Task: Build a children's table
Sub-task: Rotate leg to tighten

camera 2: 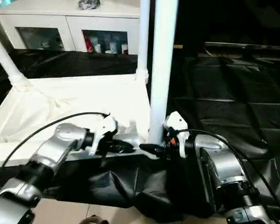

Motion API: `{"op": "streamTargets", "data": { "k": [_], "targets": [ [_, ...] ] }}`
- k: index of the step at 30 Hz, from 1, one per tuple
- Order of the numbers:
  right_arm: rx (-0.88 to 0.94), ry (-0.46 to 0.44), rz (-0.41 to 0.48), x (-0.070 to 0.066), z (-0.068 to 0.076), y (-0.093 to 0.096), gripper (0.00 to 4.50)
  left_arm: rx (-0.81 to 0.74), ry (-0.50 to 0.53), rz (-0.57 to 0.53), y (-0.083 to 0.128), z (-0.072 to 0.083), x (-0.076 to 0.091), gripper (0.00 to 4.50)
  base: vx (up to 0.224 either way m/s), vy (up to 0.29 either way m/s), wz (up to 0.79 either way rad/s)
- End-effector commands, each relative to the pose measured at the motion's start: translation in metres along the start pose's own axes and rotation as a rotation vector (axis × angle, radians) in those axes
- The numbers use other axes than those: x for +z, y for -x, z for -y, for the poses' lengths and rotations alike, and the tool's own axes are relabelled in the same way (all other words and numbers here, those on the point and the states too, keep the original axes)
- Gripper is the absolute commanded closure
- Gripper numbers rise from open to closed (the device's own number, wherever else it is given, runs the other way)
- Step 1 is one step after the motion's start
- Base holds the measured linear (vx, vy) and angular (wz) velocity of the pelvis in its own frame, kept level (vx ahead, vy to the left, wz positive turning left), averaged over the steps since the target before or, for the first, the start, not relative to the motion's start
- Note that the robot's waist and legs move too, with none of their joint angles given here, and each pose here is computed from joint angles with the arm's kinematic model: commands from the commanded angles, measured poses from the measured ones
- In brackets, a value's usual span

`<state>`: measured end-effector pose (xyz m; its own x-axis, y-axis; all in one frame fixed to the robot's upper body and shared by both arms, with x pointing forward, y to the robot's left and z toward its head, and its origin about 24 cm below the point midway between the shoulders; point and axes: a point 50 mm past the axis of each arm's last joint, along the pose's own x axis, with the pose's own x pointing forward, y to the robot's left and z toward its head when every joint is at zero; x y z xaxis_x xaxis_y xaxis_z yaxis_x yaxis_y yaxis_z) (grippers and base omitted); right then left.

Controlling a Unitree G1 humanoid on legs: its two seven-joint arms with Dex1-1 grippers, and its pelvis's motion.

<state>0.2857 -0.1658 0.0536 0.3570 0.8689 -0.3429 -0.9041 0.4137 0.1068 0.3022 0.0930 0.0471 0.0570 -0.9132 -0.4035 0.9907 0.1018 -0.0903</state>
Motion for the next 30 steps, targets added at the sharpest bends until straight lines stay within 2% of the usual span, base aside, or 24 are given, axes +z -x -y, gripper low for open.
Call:
{"op": "streamTargets", "data": {
  "k": [1, 5, 11, 13, 20, 21, 22, 23, 26, 29, 30],
  "targets": [
    [0.049, -0.002, 0.008, 0.002, -0.006, -0.004, 1.46, -0.049, -0.063, 0.077, -0.003, 0.003, 0.021, 4.5, 0.0, 0.0, 0.0],
    [0.084, -0.012, -0.002, 0.0, -0.01, -0.006, 1.8, -0.044, -0.06, 0.077, -0.003, 0.003, 0.022, 4.5, 0.0, 0.0, 0.0],
    [0.047, -0.024, 0.001, -0.003, -0.012, -0.01, 1.91, 0.028, -0.058, 0.091, -0.008, -0.003, 0.026, 4.5, 0.0, 0.0, 0.0],
    [-0.023, -0.033, 0.004, -0.006, -0.01, -0.016, 1.93, 0.074, -0.06, 0.099, -0.012, -0.007, 0.029, 4.5, 0.0, 0.0, 0.0],
    [-0.342, -0.148, 0.001, -0.02, 0.006, -0.039, 1.94, 0.296, -0.043, 0.141, -0.038, -0.026, 0.05, 4.5, 0.0, 0.0, 0.0],
    [-0.408, -0.198, 0.021, -0.02, 0.009, -0.046, 1.94, 0.357, -0.029, 0.15, -0.045, -0.03, 0.056, 4.5, 0.0, 0.0, 0.0],
    [-0.421, -0.209, 0.025, -0.02, 0.009, -0.047, 1.94, 0.369, -0.026, 0.151, -0.046, -0.031, 0.057, 4.5, 0.0, 0.0, 0.0],
    [-0.505, -0.275, 0.038, -0.019, 0.013, -0.054, 1.94, 0.421, -0.005, 0.158, -0.053, -0.034, 0.062, 4.5, 0.0, 0.0, 0.0],
    [-0.592, -0.34, 0.03, -0.019, 0.016, -0.063, 1.94, 0.468, 0.01, 0.177, -0.06, -0.036, 0.068, 4.5, 0.0, 0.0, 0.0],
    [-0.572, -0.327, 0.068, -0.011, 0.014, -0.072, 1.94, 0.443, -0.002, 0.183, -0.065, -0.034, 0.071, 4.5, 0.0, 0.0, 0.0],
    [-0.545, -0.32, 0.087, -0.008, 0.012, -0.073, 1.38, 0.422, -0.008, 0.182, -0.065, -0.033, 0.069, 4.5, 0.0, 0.0, 0.0]
  ]
}}
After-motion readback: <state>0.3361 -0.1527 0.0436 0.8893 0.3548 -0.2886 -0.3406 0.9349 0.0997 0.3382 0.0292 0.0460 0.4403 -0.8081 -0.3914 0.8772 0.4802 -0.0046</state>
